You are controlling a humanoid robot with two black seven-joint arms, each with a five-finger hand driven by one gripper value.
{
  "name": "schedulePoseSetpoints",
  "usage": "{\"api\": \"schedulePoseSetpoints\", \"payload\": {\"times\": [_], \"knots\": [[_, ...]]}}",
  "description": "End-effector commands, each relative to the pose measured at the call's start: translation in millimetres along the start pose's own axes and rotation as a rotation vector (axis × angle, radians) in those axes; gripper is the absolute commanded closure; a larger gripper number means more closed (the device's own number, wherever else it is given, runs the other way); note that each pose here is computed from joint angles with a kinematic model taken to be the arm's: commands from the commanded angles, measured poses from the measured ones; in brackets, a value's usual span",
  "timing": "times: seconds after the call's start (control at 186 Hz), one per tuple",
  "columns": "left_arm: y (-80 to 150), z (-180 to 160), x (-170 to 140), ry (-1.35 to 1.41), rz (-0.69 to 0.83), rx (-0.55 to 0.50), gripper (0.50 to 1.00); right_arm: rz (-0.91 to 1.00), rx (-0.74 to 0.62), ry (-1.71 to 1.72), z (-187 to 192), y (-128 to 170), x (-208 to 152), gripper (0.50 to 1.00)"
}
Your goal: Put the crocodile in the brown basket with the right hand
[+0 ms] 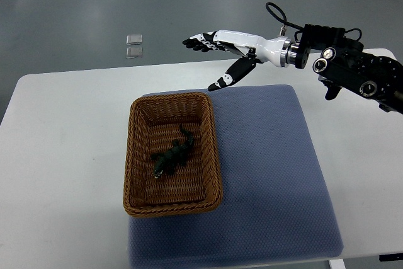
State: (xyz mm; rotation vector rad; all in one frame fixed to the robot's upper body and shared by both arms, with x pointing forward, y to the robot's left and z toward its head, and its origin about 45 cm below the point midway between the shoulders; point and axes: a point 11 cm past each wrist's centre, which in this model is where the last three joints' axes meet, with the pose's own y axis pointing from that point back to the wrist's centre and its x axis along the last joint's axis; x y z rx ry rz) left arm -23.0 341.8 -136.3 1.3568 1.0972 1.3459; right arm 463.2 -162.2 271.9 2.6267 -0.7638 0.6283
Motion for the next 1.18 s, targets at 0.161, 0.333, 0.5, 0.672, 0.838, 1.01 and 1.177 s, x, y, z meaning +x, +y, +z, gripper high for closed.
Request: {"api": "schedulePoseSetpoints", "payload": {"times": [0.161,0.333,0.5,0.672,0.838,1.01,1.177], "knots": [[0,1,0,0.000,0.000,-0.002,0.500,0.154,-0.019,-0.457,50,30,3,0.581],[0,0,0,0.000,0.000,0.000,0.500,0.248,-0.015,-0.760,83,54,-7,0.581],[0,0,0,0.000,0.000,0.000,0.500,0.307,-0.006,-0.971,100,62,-18,0.581],[0,1,0,0.000,0.000,-0.002,0.500,0.359,-0.022,-1.037,115,69,-20,0.579],[0,0,0,0.000,0.000,0.000,0.500,0.398,-0.042,-1.037,125,77,-18,0.572],[0,0,0,0.000,0.000,0.000,0.500,0.398,-0.045,-1.045,128,78,-22,0.572],[0,0,0,0.000,0.000,0.000,0.500,0.408,-0.033,-1.059,130,81,-24,0.570]]}}
